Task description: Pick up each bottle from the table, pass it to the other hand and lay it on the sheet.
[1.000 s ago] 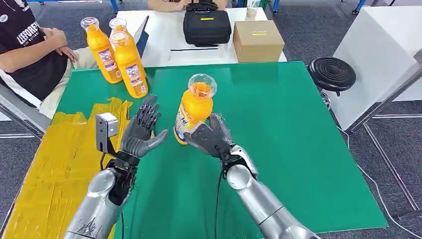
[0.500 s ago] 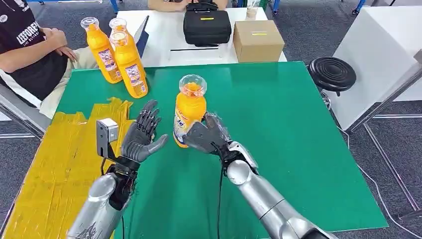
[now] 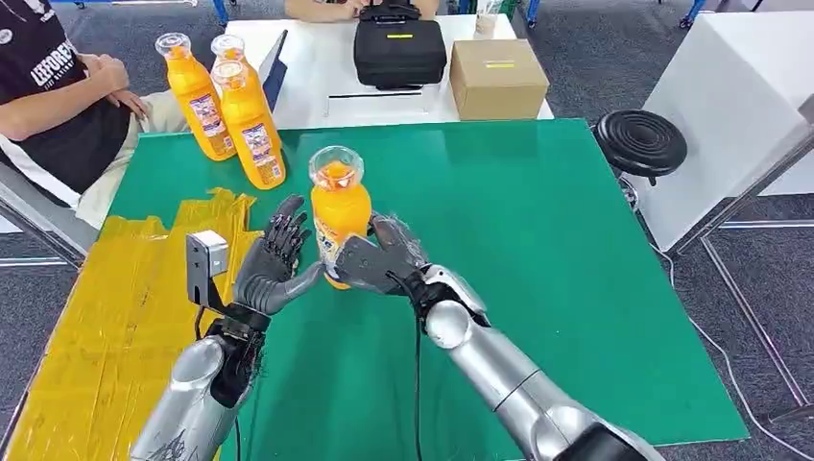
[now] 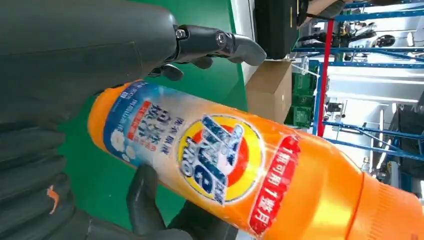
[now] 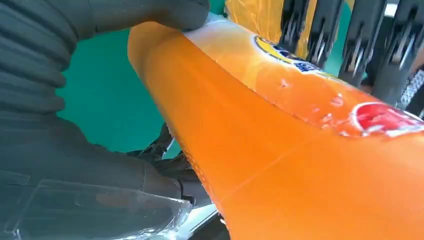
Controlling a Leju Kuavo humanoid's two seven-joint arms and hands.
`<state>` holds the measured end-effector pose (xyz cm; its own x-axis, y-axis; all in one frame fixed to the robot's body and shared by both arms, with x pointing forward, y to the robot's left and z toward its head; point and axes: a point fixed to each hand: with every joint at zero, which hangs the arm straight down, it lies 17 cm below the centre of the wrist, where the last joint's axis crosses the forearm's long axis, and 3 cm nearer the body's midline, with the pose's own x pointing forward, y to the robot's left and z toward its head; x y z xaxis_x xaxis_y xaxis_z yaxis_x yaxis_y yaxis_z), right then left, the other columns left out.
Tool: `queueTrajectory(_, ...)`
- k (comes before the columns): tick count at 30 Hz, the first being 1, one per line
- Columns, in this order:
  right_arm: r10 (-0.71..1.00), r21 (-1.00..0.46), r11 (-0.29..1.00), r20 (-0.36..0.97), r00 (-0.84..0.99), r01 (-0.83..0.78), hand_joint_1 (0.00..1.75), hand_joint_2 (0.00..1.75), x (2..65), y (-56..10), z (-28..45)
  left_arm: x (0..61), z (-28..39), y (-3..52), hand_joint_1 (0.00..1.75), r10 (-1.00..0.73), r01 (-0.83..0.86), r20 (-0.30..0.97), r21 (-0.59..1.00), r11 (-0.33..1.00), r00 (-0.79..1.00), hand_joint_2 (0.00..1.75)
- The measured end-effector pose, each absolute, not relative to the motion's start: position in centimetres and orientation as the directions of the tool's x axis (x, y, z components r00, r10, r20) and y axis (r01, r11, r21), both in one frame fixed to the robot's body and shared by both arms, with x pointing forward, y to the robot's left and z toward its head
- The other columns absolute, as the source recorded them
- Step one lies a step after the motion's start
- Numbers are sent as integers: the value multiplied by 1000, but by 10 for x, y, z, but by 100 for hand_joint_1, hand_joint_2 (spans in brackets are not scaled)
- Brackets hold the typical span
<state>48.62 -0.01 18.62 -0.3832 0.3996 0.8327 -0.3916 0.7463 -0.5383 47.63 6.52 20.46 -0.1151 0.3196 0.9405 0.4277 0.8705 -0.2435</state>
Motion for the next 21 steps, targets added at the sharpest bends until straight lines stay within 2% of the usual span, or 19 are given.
queueTrajectory(21, 415, -583, 648, 809, -415, -490, 175, 175, 469, 31, 177, 477, 204, 68, 0, 337, 417, 935, -264, 870, -112, 175)
